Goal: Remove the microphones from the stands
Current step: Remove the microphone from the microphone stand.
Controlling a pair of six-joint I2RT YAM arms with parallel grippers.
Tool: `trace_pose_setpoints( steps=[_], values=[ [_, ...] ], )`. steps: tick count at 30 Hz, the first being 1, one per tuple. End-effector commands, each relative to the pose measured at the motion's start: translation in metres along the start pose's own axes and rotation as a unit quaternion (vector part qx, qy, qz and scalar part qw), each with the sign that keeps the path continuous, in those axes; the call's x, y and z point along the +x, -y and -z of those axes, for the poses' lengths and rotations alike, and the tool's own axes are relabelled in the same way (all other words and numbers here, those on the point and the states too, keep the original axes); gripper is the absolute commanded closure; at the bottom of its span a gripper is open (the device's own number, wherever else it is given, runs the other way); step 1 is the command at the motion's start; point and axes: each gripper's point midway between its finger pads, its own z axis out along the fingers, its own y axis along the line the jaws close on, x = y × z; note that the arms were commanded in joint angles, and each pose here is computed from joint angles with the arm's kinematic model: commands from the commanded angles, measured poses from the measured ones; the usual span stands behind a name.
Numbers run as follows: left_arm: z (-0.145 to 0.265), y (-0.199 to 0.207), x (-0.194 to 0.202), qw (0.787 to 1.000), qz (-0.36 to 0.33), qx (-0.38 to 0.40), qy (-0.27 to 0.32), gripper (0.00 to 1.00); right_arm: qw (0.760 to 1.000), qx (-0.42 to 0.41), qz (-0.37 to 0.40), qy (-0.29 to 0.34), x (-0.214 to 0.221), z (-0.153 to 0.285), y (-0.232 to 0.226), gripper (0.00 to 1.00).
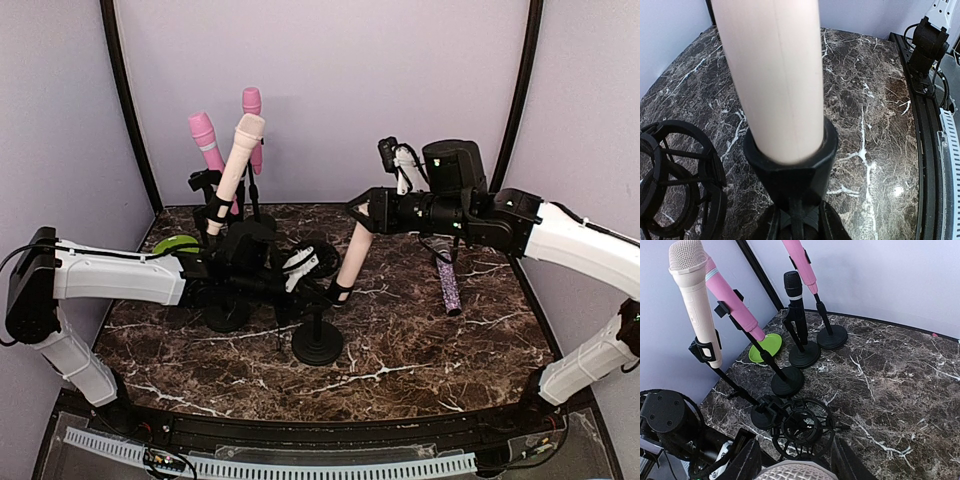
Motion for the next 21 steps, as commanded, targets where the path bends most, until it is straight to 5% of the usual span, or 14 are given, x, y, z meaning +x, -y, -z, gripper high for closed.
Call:
trace_pose_setpoints(
  steps=[1, 21],
  values=[
    [-0.005, 0.006, 0.036, 0.998, -0.006, 0.006, -0.066, 1.00, 0.994, -0.013, -0.015, 0.105, -0.062, 0.021, -0.012, 0.67],
    [-0.006, 0.009, 0.035, 0.998, -0.010, 0.008, -0.064, 1.00, 0.964, -0.231, 0.057, 0.119, -0.066, 0.065, -0.085, 0.67]
  ],
)
